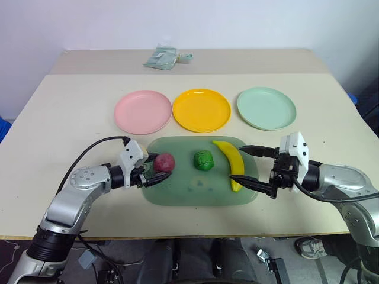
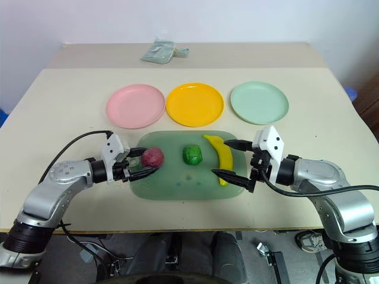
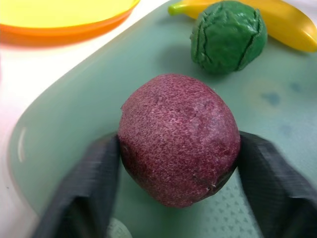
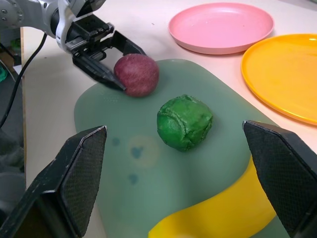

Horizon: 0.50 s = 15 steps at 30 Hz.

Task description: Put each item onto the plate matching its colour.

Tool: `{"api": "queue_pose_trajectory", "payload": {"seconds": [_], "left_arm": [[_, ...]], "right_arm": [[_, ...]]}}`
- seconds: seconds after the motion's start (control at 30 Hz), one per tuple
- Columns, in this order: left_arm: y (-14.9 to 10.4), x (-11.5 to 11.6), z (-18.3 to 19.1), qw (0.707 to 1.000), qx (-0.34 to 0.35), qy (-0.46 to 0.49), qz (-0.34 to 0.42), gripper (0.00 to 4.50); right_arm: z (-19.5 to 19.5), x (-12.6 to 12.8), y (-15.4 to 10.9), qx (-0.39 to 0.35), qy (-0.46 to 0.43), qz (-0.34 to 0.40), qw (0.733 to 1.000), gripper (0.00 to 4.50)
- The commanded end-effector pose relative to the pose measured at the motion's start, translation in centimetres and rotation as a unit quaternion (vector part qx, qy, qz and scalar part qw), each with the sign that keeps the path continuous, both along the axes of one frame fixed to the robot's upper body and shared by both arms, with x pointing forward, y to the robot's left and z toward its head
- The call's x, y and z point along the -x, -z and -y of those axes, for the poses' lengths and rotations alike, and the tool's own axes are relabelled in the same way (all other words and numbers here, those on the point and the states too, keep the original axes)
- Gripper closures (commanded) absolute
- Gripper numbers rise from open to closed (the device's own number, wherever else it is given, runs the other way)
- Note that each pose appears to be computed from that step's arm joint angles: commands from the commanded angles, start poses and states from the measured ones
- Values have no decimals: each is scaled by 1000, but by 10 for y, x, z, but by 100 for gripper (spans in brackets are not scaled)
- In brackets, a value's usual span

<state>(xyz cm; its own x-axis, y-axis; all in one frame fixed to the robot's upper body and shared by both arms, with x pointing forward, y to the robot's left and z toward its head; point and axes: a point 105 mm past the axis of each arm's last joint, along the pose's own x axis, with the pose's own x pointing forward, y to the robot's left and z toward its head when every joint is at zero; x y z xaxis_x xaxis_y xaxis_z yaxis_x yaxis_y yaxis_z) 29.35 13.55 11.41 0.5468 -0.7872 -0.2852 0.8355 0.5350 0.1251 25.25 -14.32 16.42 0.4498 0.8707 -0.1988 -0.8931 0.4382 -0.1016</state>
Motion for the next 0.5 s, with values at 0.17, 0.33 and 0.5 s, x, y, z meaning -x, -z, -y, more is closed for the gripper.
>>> {"api": "queue_pose_trajectory", "payload": {"seconds": [0.17,0.33,0.5], "left_arm": [[-50,-52,-20,981,45,-142,125,173],[-60,-116,-48,940,21,-314,133,173],[-58,-143,-45,929,31,-354,102,173]], "right_arm": [[-4,-9,-10,-11,8,35,999,0],[-15,-16,-15,-30,1,47,998,0],[-23,-20,-14,-37,-1,55,998,0]]}}
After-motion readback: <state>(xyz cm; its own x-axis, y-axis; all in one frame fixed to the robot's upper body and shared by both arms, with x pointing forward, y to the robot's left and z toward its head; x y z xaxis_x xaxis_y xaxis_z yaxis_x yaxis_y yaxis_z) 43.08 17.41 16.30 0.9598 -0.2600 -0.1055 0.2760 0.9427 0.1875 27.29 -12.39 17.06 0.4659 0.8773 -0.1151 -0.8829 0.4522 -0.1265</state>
